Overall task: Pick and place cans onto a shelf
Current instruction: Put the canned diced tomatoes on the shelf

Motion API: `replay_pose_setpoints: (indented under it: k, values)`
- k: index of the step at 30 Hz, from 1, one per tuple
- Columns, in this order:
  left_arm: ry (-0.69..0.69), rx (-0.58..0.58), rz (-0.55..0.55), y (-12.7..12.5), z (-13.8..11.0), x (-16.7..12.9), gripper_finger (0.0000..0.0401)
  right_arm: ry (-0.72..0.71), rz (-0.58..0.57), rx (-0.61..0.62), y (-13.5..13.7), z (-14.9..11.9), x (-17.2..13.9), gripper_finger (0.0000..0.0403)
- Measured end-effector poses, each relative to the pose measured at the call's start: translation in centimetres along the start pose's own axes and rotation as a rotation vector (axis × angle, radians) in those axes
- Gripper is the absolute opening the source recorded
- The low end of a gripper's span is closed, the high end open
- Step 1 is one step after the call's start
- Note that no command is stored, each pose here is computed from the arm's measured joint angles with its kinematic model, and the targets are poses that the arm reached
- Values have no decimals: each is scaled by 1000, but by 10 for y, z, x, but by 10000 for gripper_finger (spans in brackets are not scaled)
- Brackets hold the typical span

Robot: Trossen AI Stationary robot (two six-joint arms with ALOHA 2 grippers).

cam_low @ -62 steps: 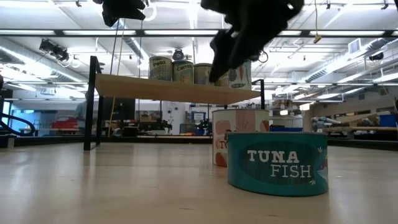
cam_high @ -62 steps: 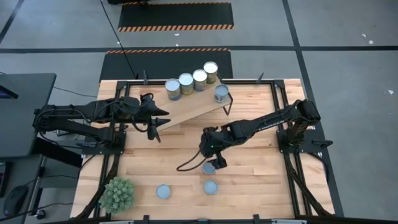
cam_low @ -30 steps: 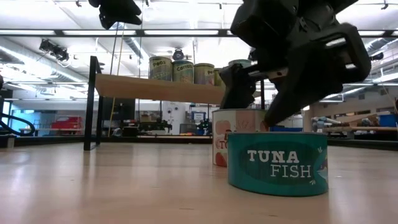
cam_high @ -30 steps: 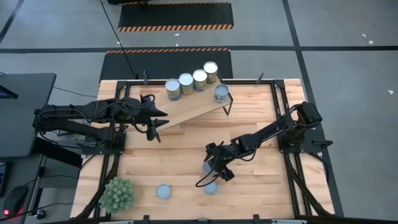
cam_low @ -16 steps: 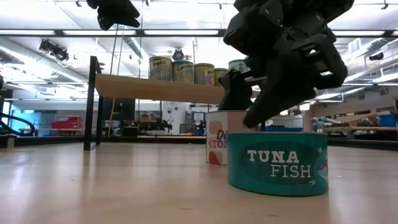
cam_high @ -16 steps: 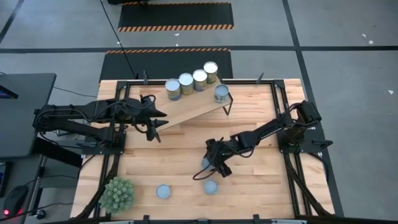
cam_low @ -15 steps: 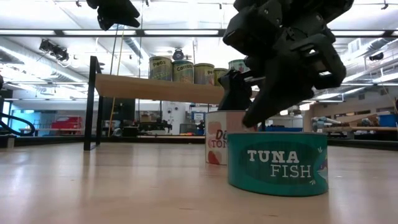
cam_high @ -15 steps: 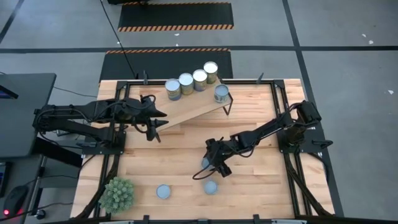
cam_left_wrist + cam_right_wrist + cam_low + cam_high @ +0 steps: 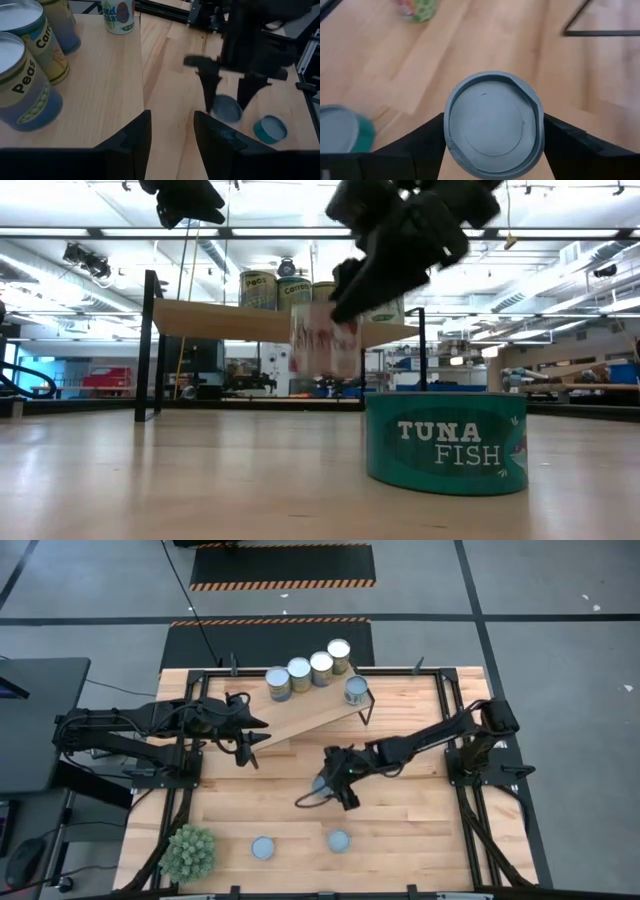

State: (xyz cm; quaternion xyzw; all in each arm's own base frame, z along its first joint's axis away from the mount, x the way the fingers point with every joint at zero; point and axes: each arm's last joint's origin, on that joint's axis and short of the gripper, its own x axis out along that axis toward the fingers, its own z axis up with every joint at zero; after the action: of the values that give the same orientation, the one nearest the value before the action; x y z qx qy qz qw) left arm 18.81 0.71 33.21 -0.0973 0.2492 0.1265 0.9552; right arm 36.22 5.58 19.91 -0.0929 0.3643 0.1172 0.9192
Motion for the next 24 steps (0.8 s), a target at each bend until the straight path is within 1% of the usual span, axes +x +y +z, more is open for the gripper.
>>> replay_pose_setpoints:
  k: [5, 10, 15, 18, 21, 24]
  values:
    - [-2, 1, -1, 0, 0, 0, 153, 36, -72, 51, -27, 20, -29, 288]
    - [-2, 3, -1, 0, 0, 0, 153, 136, -181, 79, -48, 39, -54, 287]
    - [-9, 12, -2, 0, 1, 0, 153, 123, -237, 141, -68, 58, -76, 287]
    - [-9, 11, -2, 0, 1, 0, 153, 115, -275, 156, -78, 68, -89, 287]
    - [-9, 5, -2, 0, 1, 0, 153, 124, -326, 173, -88, 73, -100, 287]
    - [-9, 3, -2, 0, 1, 0, 153, 135, -357, 210, -105, 68, -106, 287]
